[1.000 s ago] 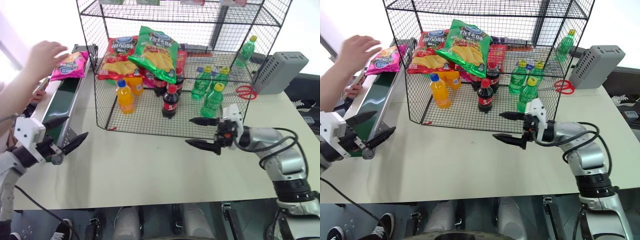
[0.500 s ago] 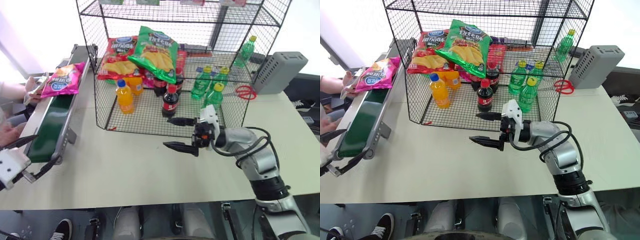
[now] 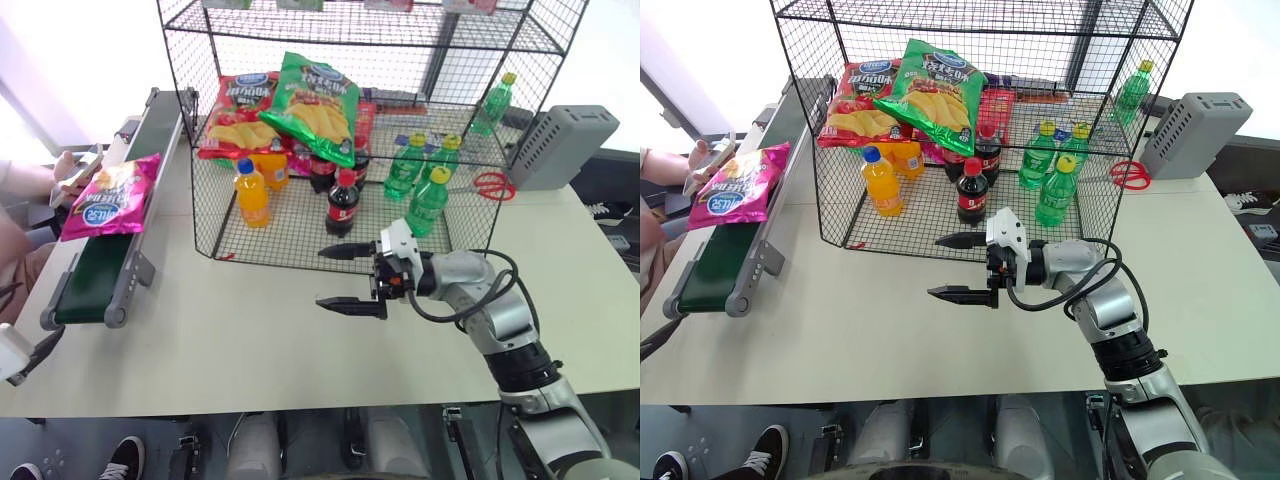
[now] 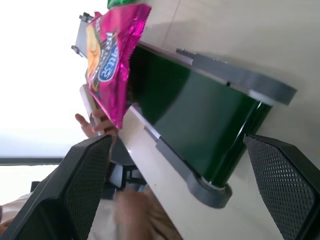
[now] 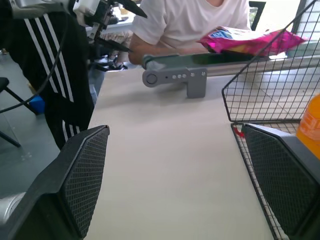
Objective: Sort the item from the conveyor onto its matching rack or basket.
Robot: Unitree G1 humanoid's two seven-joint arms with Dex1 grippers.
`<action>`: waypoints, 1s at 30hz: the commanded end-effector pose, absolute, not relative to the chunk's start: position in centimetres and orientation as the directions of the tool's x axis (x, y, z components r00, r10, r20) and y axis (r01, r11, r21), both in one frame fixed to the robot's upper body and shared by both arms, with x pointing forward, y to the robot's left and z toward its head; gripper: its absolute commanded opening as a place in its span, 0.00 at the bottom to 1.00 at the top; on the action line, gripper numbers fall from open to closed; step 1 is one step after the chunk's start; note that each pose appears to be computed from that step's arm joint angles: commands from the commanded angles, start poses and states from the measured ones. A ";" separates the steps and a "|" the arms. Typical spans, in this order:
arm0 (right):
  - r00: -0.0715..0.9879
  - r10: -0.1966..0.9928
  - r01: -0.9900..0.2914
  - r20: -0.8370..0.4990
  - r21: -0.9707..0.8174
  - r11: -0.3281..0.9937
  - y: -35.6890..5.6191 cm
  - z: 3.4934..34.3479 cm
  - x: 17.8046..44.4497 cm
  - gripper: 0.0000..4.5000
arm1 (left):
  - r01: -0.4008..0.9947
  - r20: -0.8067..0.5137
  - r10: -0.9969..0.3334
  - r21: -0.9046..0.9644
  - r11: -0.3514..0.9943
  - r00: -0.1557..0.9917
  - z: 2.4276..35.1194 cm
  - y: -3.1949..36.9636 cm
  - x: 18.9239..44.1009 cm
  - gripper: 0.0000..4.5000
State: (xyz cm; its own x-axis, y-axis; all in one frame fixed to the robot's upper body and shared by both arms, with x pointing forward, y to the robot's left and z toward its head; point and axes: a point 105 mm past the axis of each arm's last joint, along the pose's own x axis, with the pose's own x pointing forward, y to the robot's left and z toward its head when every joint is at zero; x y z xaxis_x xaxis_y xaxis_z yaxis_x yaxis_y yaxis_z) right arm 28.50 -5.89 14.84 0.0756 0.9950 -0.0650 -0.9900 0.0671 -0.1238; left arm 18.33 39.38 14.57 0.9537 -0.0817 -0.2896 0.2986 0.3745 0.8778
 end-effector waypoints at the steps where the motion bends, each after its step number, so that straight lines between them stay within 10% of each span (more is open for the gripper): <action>1: 0.092 0.994 -0.978 -0.065 -0.191 0.078 -6.7 15.9 29.0 0.98 | 0.266 -0.260 -0.065 0.894 0.361 0.963 15.1 39.9 18.4 1.00; 24: 0.146 0.985 -0.967 -0.092 -0.221 0.123 -7.9 15.7 29.1 0.98 | 0.283 -0.253 -0.128 0.884 0.372 0.959 13.6 38.7 20.9 1.00; 30: 0.159 0.982 -0.964 -0.100 -0.229 0.133 -8.2 15.8 29.3 1.00 | 0.319 -0.276 -0.162 0.857 0.404 0.947 13.1 38.1 20.7 0.49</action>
State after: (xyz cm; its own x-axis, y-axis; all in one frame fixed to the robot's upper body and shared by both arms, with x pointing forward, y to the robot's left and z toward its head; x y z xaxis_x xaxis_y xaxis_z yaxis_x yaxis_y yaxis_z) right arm 29.32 -7.85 14.46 0.1451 0.9809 -0.1298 -0.9773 0.1216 -0.1737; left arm 20.51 38.22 12.00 0.9369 -0.1534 -0.3141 0.3496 0.4061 0.8443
